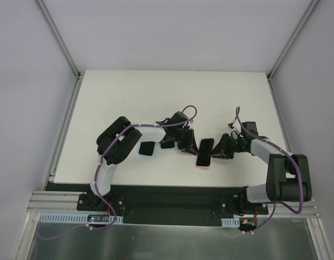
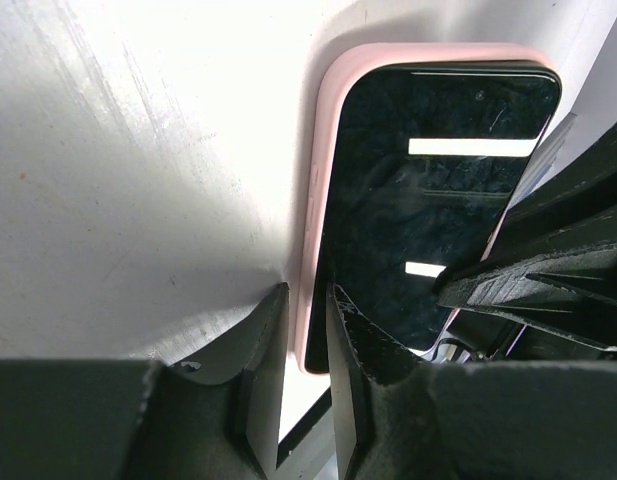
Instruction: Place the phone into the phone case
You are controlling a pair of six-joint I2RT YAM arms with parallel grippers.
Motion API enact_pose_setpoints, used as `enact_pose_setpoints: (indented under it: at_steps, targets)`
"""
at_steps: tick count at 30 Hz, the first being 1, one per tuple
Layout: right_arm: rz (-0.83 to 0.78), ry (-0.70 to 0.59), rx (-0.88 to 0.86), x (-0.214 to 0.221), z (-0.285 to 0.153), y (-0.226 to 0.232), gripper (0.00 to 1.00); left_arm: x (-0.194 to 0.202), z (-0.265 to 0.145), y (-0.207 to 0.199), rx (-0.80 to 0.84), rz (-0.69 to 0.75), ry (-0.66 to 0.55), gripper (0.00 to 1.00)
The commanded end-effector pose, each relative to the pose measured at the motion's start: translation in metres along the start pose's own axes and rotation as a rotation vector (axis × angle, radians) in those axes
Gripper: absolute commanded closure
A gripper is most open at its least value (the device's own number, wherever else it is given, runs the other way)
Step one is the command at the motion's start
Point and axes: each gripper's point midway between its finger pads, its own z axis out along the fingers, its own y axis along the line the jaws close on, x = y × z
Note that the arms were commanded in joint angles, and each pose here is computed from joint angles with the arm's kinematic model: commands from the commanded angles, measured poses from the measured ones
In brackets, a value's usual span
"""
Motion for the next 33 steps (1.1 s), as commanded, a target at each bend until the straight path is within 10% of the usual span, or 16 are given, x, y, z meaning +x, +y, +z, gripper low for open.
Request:
enact_pose_setpoints:
  at_steps: [1, 3, 14, 22, 33]
  targets:
    - [0.001, 0.024, 0.001, 0.007, -0.002, 0.002, 0.74, 0.006, 0.0, -0.002, -0.002, 0.012, 0.016, 0.79]
    - [0.006, 0.03, -0.024, 0.01, -0.003, 0.006, 0.6, 0.005, -0.001, -0.003, -0.002, 0.016, 0.01, 0.79]
    - [0.046, 0.037, -0.08, 0.018, 0.005, 0.005, 0.61, 0.007, -0.001, -0.003, -0.003, 0.01, 0.015, 0.79]
    - [0.04, 0.018, -0.064, 0.011, 0.008, 0.003, 0.98, 0.005, -0.013, -0.018, 0.025, 0.038, 0.002, 0.77]
    - [-0.055, -0.033, -0.129, -0.008, -0.009, 0.033, 0.99, -0.006, -0.096, -0.055, 0.08, 0.216, -0.079, 0.49]
